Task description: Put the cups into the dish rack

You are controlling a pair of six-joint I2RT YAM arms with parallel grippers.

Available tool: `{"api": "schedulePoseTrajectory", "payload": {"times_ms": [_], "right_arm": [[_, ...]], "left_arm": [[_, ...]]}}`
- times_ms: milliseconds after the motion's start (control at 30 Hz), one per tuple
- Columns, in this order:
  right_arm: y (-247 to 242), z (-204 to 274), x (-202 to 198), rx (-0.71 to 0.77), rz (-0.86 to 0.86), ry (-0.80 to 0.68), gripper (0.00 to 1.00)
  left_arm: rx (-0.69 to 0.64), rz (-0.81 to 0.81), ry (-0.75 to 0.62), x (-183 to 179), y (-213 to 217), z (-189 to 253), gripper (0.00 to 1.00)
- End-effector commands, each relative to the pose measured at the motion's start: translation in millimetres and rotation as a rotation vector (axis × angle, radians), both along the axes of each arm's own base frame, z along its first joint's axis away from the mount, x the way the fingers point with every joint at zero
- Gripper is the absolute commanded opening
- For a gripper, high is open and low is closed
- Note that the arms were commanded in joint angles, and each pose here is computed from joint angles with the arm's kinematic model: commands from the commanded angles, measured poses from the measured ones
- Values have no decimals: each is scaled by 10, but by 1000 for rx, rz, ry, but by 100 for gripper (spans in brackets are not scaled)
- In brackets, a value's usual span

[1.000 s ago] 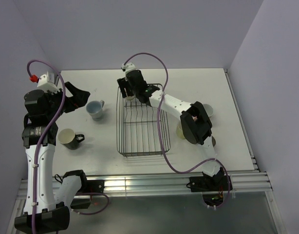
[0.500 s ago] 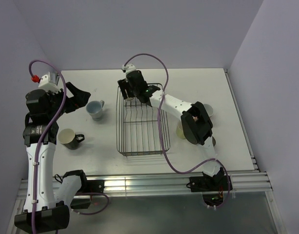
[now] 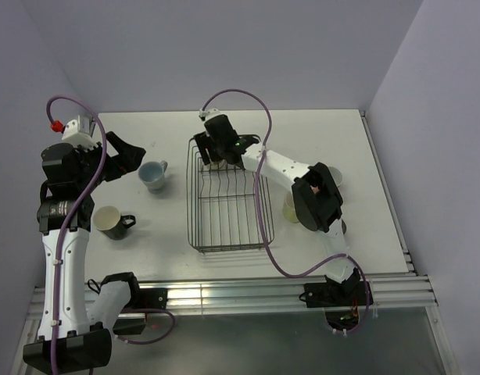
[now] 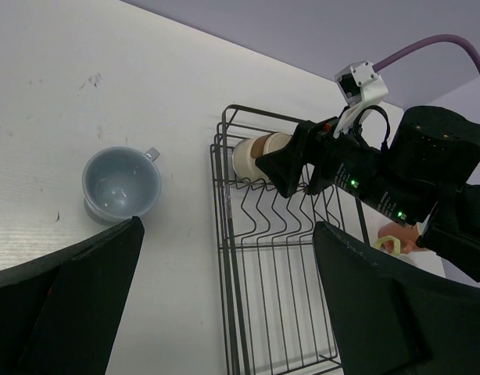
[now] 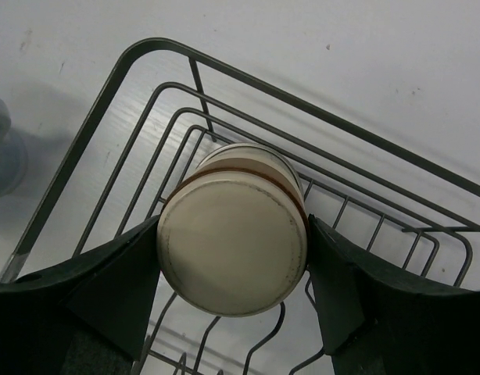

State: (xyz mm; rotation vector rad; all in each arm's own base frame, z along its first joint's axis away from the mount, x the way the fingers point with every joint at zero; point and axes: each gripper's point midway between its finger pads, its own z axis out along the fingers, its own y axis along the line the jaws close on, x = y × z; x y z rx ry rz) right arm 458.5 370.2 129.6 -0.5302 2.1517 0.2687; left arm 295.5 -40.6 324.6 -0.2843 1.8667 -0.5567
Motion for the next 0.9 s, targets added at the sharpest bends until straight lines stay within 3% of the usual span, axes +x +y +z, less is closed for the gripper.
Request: {"api": "schedulePoseTrajectory", "payload": {"times_ms": [0,567,667,767,800,867], "right_arm": [[7,312,41,14,-6,-32,0],[60,-82,88,-19,22,54,0],[63,-110,87,-18,23,62,11],[64,-117,92,-16,21,69,25],[62,-115,91,-14,17,71,35],[54,-108,85,-15,15,72,43]], "left_arm": [[-1,-9,-34,16,-7,87,99],[0,-9,-33,6,-11,81,99],[2,-5,-30,12,0,69,99],[2,-5,-31,16,0,69,99],[2,-5,-30,14,0,66,99],[2,-4,-30,12,2,63,99]]}}
